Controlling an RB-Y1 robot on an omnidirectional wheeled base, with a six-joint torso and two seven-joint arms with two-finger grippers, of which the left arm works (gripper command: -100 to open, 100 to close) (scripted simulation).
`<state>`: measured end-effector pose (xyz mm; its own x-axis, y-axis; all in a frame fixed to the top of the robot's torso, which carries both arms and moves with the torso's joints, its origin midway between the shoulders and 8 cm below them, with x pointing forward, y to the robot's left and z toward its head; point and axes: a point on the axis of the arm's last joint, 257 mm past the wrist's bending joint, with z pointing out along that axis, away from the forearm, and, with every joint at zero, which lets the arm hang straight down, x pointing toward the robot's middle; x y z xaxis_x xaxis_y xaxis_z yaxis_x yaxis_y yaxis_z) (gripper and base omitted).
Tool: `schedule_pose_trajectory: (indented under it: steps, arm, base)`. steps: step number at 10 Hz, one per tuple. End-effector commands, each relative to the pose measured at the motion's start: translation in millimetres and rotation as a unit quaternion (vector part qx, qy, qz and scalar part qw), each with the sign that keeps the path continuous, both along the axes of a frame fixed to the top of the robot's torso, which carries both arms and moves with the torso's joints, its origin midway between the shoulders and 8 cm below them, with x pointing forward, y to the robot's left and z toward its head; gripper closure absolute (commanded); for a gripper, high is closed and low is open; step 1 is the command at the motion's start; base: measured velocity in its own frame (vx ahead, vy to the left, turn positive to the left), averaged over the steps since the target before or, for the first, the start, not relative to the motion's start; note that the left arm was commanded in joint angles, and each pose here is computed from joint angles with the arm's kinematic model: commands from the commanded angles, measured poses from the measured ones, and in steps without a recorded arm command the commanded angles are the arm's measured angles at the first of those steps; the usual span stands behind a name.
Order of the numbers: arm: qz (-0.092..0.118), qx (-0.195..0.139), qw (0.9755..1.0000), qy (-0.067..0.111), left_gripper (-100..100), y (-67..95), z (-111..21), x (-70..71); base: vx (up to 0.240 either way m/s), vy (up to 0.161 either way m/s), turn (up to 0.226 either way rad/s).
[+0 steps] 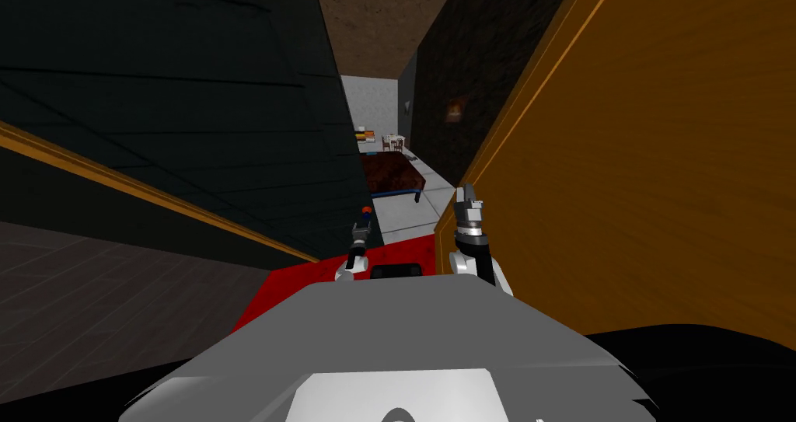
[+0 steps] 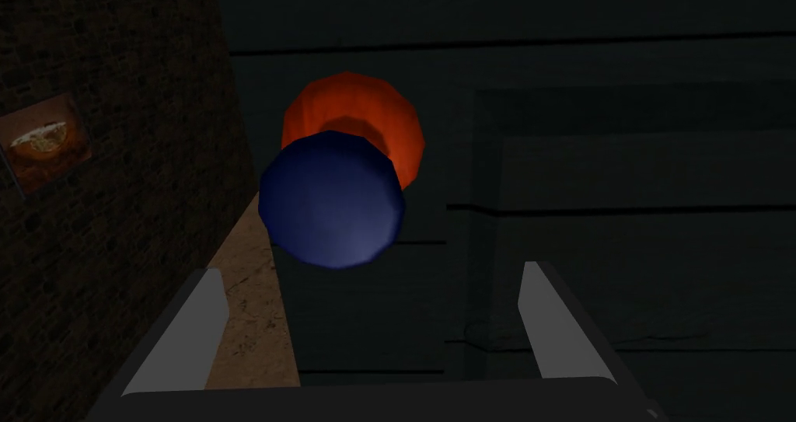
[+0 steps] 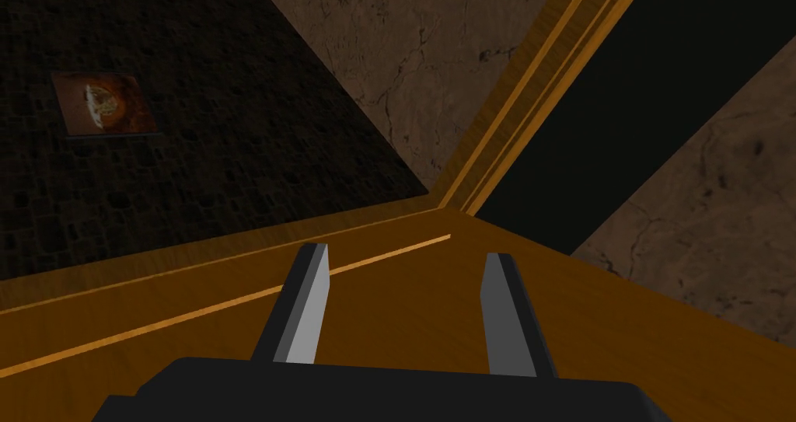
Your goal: Pull the door open
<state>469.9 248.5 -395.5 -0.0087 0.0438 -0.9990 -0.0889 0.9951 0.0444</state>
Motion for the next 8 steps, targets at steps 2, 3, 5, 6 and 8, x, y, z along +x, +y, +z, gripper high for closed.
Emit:
schedule_pose_trajectory:
  steps: [2,3,5,6,8]
  arm:
    - [0.009,-0.016,0.9998,-0.003,-100,-9.6,2.3,1.1]
    - [0.012,-0.021,0.9997,-0.004,-100,-13.2,2.9,1.4]
    - [0.013,-0.024,0.9996,-0.004,-100,-15.8,3.2,2.4]
    - [0.013,-0.024,0.9996,-0.004,100,-15.8,3.2,2.4]
    - [0.013,-0.024,0.9996,-0.004,100,-15.8,3.2,2.4]
  base:
    - [0.243,-0.043,0.118]
    - [0.22,-0.039,0.088]
    - [0.138,-0.005,0.064]
    - [-0.009,-0.003,-0.022]
    - [-0.027,0.001,-0.008]
